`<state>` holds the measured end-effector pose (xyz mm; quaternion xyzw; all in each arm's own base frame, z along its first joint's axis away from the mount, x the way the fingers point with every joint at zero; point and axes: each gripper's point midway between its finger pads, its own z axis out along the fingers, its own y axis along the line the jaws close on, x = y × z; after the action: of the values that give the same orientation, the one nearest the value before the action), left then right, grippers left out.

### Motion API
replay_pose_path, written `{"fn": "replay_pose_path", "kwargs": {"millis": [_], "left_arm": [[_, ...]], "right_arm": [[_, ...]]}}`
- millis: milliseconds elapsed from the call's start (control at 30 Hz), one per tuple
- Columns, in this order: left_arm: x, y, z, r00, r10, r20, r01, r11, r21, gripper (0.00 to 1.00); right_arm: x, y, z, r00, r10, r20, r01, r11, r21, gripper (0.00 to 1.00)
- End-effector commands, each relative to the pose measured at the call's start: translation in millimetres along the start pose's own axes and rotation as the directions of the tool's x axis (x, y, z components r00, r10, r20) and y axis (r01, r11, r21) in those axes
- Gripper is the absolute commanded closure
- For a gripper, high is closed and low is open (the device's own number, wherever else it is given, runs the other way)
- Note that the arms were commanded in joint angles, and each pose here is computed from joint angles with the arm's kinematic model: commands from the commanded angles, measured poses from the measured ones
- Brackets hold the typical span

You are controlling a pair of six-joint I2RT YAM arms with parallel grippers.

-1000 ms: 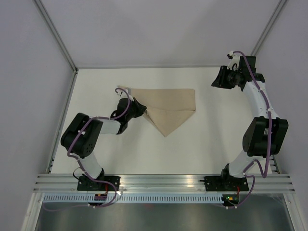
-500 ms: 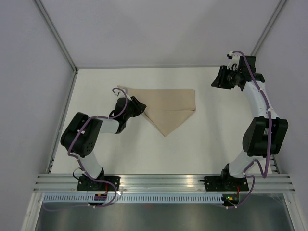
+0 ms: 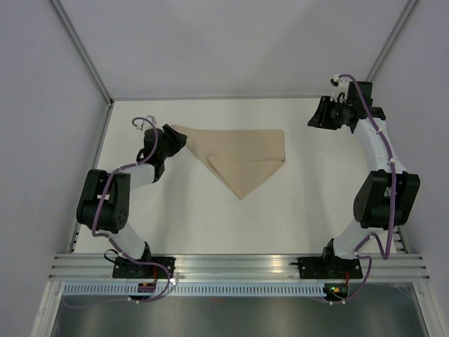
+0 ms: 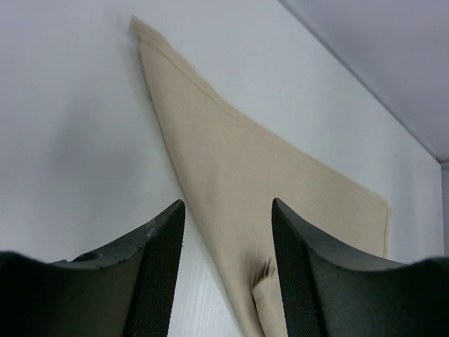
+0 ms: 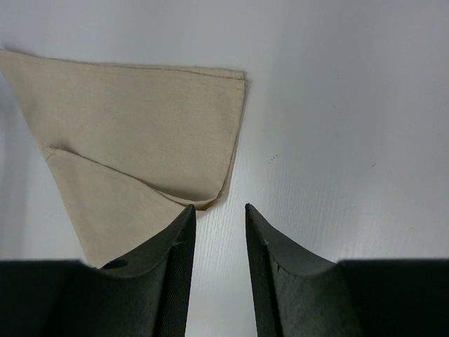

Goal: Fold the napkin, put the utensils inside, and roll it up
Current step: Fold the napkin

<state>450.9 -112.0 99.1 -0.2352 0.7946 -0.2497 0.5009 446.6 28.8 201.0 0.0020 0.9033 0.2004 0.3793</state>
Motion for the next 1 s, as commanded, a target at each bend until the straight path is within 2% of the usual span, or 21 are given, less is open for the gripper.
{"fn": "replay_pose_path", "kwargs": {"millis": [0,33,133,167,233,300,467,667,867,967], "left_arm": [[-37.4,14.7,14.0,0.999,-0.029,0.025,0.031,0.997,-0.078,0.42],[-45.9,26.6,23.4,0.999,-0.038,0.019,0.040,0.993,-0.108,0.42],[-60.3,27.8,38.3,0.999,-0.047,-0.008,0.046,0.995,-0.091,0.43],[-48.3,40.0,46.0,0.997,-0.052,-0.056,0.045,0.992,-0.122,0.43],[-54.3,35.7,56.8,0.997,-0.042,-0.070,0.034,0.993,-0.114,0.43],[-41.1,45.5,66.9,0.992,-0.052,-0.119,0.035,0.990,-0.139,0.43],[-30.6,43.2,85.0,0.984,-0.071,-0.161,0.056,0.993,-0.099,0.46],[-20.9,54.7,101.5,0.978,-0.094,-0.187,0.069,0.988,-0.135,0.48],[-18.7,58.2,114.4,0.973,-0.112,-0.201,0.082,0.985,-0.153,0.58],[-17.6,60.5,119.6,0.972,-0.113,-0.208,0.080,0.984,-0.161,0.68]], "right_arm": [[-2.3,7.2,1.2,1.000,-0.011,0.004,0.011,1.000,-0.022,0.59],[-2.2,7.8,1.4,1.000,-0.012,0.004,0.012,1.000,-0.023,0.59],[-2.6,9.9,2.1,1.000,-0.014,0.004,0.014,1.000,-0.027,0.59],[-3.1,10.4,2.7,1.000,-0.016,0.004,0.016,0.999,-0.028,0.60],[-2.5,10.3,4.2,1.000,-0.017,0.001,0.017,0.999,-0.029,0.60],[-2.8,11.1,5.0,1.000,-0.016,0.000,0.016,0.999,-0.031,0.59],[-2.2,11.4,6.5,1.000,-0.015,-0.003,0.014,0.999,-0.034,0.60],[-0.8,10.9,7.9,1.000,-0.017,-0.008,0.016,0.999,-0.033,0.60],[-1.9,10.8,7.5,1.000,-0.017,-0.003,0.017,0.999,-0.030,0.60],[-0.9,9.3,7.7,1.000,-0.013,-0.005,0.013,1.000,-0.026,0.60]]}}
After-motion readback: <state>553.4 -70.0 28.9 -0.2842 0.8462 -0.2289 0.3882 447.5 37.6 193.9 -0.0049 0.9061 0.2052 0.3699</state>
